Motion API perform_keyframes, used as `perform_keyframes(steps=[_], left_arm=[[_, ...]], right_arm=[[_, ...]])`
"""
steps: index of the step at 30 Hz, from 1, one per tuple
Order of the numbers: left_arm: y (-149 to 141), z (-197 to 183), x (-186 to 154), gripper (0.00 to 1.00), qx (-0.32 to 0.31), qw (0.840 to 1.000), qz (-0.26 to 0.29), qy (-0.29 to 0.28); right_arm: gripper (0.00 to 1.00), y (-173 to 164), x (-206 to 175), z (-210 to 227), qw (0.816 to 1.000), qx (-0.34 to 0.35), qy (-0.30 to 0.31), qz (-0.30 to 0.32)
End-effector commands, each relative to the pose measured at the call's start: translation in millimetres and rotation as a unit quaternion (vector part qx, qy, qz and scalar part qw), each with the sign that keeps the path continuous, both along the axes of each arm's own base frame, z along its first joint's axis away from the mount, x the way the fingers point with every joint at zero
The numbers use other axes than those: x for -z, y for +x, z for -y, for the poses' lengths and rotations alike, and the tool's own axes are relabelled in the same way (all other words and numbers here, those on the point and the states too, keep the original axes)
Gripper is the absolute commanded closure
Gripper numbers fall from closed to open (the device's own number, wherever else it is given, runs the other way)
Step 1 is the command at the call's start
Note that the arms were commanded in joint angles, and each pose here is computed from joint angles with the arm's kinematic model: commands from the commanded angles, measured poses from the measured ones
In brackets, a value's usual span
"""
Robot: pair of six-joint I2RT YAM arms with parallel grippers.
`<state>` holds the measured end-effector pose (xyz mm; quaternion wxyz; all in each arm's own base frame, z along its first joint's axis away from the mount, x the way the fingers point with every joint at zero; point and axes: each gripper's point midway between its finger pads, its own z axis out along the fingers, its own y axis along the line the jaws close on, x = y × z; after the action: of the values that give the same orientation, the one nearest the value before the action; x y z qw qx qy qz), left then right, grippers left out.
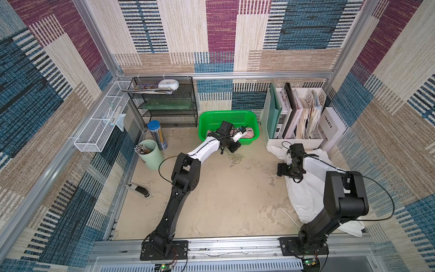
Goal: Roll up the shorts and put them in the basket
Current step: Adjust the bin at the center of the board, then move the shorts from the center of the board.
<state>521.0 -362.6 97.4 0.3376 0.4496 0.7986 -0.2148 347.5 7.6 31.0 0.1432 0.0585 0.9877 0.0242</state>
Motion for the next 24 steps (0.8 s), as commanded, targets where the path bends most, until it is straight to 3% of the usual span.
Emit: perform_keyframes(steps=[1,3,7,15,24], left_arm=[[-14.8,2.7,-27.5,1.0,0.008,1.0,-0.006,-0.02],[-26.4,1.6,-39.9,1.0,0.013,1.0,-0.002,-0.022],[-52.6,-2.2,-62.6,1.0,0.019,0.999,0.008,-0.027],[-89.7,-17.0,-76.1,1.0,-0.004,1.0,0.005,-0.021],[-125.5,-47.6,-80.8,1.0,-0.05,0.998,-0.028,-0.016]], right_arm=[[0.18,-5.3,3.9,4.8,1.0,-0.008,-0.017,-0.017],[0.26,-7.9,6.9,5.6,1.0,-0.01,-0.019,-0.022],[0.56,-11.8,14.5,3.6,0.999,-0.015,-0.015,-0.033],[1.0,-11.5,16.3,-17.1,0.998,-0.032,0.037,-0.031],[1.0,-21.5,-3.7,-93.0,0.987,-0.117,0.111,-0.017]])
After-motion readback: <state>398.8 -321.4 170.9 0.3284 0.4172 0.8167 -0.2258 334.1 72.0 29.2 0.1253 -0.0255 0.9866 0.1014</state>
